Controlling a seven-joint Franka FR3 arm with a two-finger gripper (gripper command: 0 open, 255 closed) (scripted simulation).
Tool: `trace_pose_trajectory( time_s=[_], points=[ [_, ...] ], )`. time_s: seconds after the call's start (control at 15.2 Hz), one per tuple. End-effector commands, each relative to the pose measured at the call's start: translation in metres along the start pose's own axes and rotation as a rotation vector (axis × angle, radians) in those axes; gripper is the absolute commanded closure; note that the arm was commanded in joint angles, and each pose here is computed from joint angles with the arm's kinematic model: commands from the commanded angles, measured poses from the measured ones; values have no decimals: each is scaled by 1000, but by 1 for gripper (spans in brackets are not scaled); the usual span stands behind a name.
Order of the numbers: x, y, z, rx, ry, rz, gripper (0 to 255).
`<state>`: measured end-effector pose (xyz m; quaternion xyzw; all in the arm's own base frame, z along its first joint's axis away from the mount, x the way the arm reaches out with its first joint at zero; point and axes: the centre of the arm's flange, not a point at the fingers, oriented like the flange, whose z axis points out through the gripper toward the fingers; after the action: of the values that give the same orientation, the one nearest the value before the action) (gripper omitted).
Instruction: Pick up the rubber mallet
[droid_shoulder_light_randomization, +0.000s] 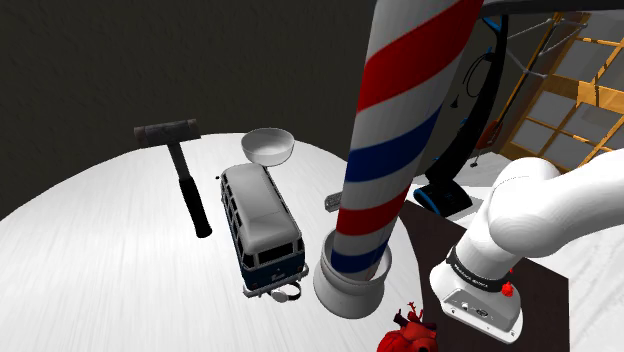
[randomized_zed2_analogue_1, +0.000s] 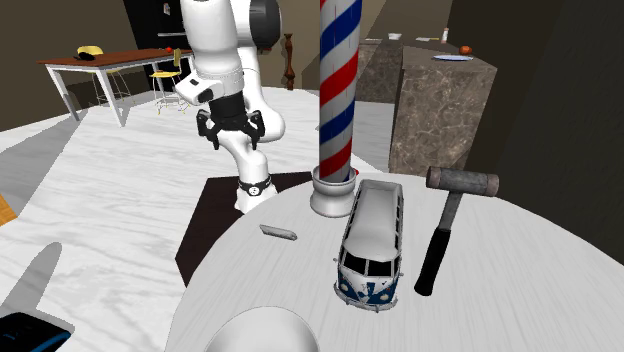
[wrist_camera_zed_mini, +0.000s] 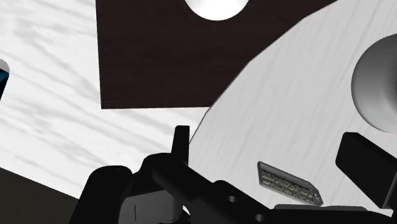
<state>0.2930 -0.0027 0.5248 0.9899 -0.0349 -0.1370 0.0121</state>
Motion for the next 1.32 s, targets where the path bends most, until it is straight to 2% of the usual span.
trace_pose_trajectory(
  time_s=[0.0, 0.66, 1.25],
  points=[
    [0, 0, 0, 0, 0, 0, 0],
    [94, -70, -42, -40, 69, -305, 0],
    [155, -155, -82, -76, 130, -579, 0]
  ],
)
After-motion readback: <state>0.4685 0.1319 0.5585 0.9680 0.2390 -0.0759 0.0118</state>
